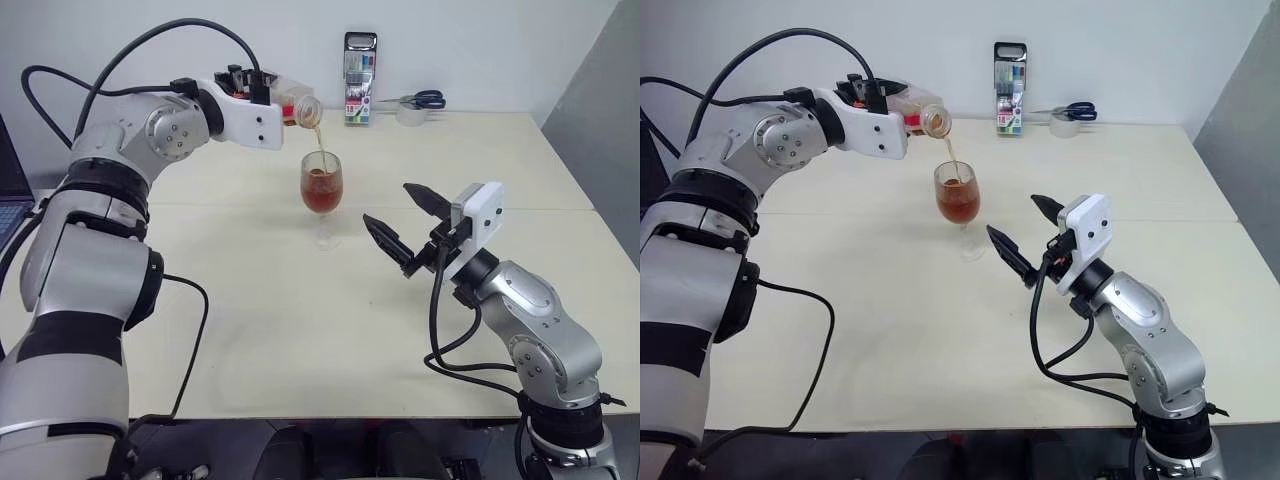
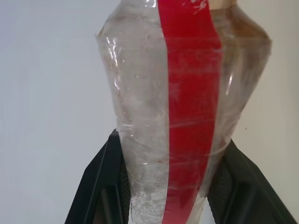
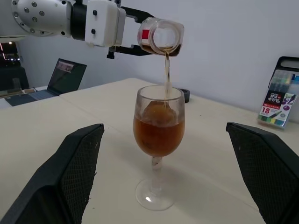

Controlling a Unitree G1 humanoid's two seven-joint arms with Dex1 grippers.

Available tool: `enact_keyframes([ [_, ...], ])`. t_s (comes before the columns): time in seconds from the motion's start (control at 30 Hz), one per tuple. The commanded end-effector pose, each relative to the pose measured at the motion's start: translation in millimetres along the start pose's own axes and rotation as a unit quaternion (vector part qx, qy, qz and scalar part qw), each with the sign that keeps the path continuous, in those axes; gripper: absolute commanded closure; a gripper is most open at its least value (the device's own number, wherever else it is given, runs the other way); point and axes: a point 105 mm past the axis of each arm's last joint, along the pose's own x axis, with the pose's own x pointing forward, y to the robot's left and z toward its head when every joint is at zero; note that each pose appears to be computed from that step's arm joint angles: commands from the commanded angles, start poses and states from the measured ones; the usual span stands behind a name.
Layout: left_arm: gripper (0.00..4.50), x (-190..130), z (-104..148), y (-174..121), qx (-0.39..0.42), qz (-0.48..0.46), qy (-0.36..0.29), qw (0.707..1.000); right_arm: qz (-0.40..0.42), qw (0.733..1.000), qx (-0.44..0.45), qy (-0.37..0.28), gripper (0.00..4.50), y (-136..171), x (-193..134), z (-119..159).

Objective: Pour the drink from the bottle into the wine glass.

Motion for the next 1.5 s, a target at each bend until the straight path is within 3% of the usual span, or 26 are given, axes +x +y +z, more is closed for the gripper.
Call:
enact_keyframes([
  [0.03,2.81,-2.8,6.6,21.8,-0.037,0.045,-0.022,0.998,0.011,1.000,-0.014,-0.024,0.00,1.9,1.3,15.7],
  [0.27,2.81,-7.4,-2.4,28.5,-0.165,0.074,-0.021,0.983,0.024,0.999,-0.016,-0.024,0.00,2.7,3.3,17.4],
  [0.37,2.81,-6.7,-10.1,30.1,-0.279,0.100,-0.016,0.955,0.035,0.999,-0.017,-0.022,0.00,5.3,3.4,17.6],
  [0.5,2.81,-5.1,-20.9,26.2,-0.471,0.152,-0.007,0.869,0.066,0.997,-0.023,-0.019,0.00,10.5,2.7,22.1],
  [0.7,2.81,-26.1,-43.4,-2.6,-0.592,0.215,0.062,0.774,0.129,0.991,-0.019,0.009,0.00,27.8,-14.1,15.2],
  [0.77,2.81,-40.4,-50.4,-27.0,-0.629,0.237,0.088,0.735,0.155,0.988,-0.010,0.027,0.00,35.8,-25.9,6.4],
  [0.97,2.81,-65.8,-49.1,-78.2,-0.692,0.239,0.111,0.672,0.169,0.985,-0.008,0.040,0.00,39.5,-31.8,-1.2],
  [1.13,2.81,-80.1,-50.8,-105.9,-0.690,0.230,0.130,0.674,0.166,0.985,-0.007,0.036,0.00,36.6,-27.4,0.3],
  [1.5,2.81,-85.5,-54.7,-137.1,-0.693,0.214,0.145,0.673,0.162,0.986,-0.005,0.037,0.00,35.9,-25.1,-0.7],
])
